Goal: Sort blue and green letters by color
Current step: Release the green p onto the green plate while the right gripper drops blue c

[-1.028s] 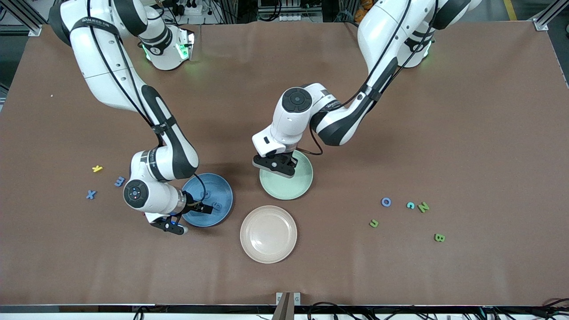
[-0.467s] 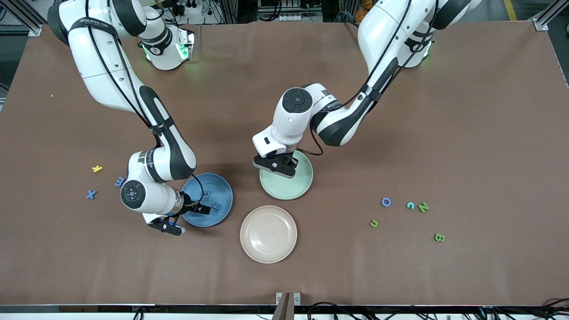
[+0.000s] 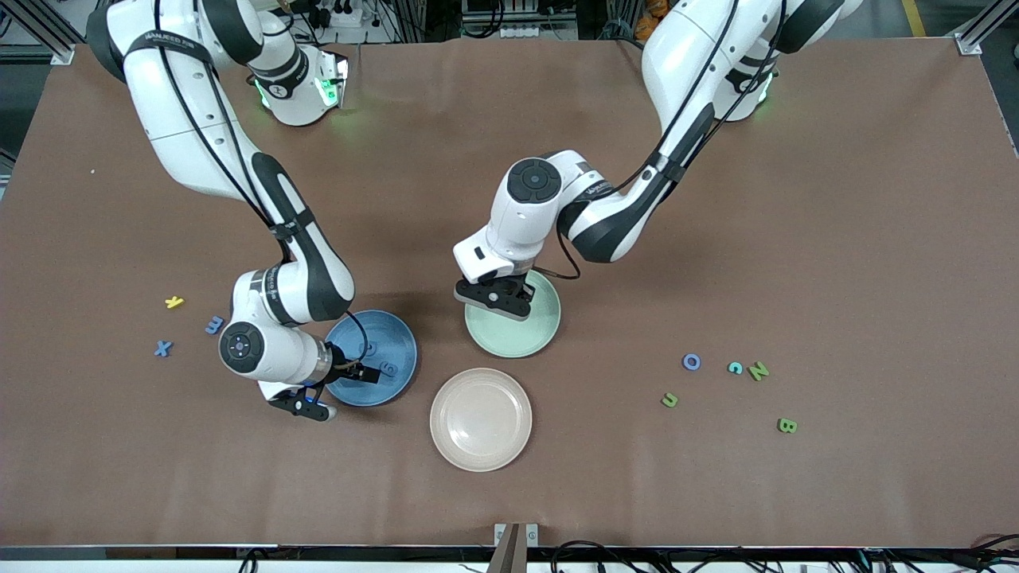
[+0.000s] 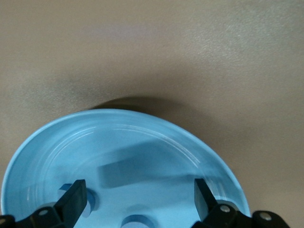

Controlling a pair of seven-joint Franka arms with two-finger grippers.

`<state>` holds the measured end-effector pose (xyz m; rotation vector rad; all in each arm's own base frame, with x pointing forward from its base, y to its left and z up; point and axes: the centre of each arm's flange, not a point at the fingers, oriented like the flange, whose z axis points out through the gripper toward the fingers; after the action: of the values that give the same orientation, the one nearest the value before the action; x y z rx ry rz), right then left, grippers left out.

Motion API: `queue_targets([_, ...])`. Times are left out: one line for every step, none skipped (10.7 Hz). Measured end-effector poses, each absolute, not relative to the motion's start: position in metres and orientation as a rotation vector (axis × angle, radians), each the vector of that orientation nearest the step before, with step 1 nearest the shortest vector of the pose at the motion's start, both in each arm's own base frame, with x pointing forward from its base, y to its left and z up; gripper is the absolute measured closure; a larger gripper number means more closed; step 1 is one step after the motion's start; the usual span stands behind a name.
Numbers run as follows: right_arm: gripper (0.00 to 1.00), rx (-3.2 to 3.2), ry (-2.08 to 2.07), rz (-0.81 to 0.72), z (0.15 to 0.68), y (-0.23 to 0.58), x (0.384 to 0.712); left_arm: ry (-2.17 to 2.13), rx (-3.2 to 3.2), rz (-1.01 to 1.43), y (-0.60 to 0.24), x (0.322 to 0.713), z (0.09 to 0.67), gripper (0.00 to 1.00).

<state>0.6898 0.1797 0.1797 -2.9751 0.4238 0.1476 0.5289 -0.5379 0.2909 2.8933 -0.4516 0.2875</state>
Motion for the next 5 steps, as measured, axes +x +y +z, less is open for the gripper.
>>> queue_targets([0.00,-2.975,0.419,0.147,0.180,0.182,0.689,-0.451,2.894,0.288,-0.538,0.529,0.291,0.88])
queue_targets([0.00,-2.976,0.414,0.146,0.180,0.184,0.689,-0.450,2.894,0.288,-0.537,0.530,0.291,0.73])
queue_targets([0.00,-2.976,0.410,0.146,0.181,0.186,0.689,-0.448,2.893,0.291,-0.537,0.531,0.292,0.59])
queue_targets([0.00,-2.977,0.407,0.147,0.181,0.187,0.688,-0.441,2.892,0.298,-0.535,0.534,0.294,0.44])
queue_targets([0.00,-2.977,0.402,0.147,0.181,0.190,0.688,-0.422,2.895,0.308,-0.528,0.541,0.298,0.30])
